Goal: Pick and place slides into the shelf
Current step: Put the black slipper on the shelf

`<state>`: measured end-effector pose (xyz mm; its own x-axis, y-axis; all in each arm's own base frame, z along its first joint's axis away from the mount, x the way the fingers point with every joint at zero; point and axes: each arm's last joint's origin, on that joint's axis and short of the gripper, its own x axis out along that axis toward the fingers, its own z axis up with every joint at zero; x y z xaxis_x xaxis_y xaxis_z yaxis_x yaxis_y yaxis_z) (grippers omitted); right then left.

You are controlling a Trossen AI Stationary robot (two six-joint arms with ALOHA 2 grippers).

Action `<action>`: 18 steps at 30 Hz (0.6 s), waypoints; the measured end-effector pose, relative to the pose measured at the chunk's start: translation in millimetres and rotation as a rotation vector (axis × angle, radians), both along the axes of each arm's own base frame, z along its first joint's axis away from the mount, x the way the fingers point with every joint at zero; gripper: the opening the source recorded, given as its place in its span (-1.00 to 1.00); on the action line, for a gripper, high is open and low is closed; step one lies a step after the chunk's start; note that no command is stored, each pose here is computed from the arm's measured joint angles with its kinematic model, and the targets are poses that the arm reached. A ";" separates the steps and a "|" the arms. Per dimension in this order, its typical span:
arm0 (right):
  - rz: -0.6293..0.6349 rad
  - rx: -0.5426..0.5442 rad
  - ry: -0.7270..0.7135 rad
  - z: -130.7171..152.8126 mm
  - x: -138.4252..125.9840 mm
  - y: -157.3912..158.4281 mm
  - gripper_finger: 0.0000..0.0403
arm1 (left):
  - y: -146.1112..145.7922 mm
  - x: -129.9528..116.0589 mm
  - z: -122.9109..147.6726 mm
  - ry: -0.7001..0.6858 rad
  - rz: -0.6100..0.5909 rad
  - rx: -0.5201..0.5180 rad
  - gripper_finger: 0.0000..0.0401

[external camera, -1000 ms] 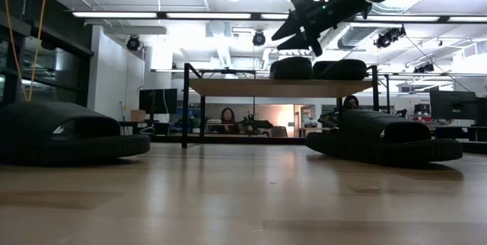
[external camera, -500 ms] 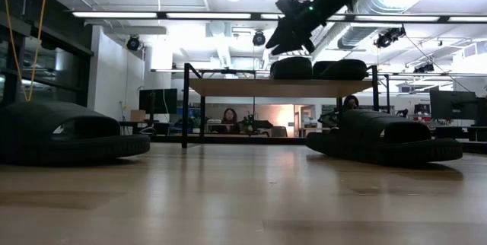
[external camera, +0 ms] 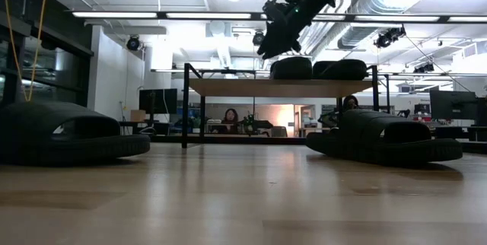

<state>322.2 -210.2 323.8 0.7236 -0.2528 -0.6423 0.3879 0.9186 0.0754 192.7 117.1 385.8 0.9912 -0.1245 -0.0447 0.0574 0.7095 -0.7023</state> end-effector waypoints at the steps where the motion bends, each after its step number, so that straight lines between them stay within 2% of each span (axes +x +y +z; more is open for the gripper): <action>1: 0.008 0.010 0.001 -2.0 0.7 -0.1 -0.21 | 0.0 0.0 0.0 0.000 0.000 0.000 -0.07; 4: 0.012 0.039 0.022 -6.6 1.0 0.2 -0.21 | 0.0 0.0 0.0 0.000 0.000 0.000 -0.07; 8: 0.023 0.010 0.064 -8.7 1.7 4.1 -0.20 | 0.1 0.1 -0.1 0.000 0.000 0.000 -0.07; 18: 0.002 0.032 0.181 -14.2 -6.6 8.6 -0.20 | 0.0 0.0 0.0 0.000 0.000 0.000 -0.07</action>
<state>315.6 -201.6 309.6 0.5960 -0.2288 -0.7697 0.3957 0.9178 0.0336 192.7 117.1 385.8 0.9912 -0.1247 -0.0447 0.0576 0.7095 -0.7023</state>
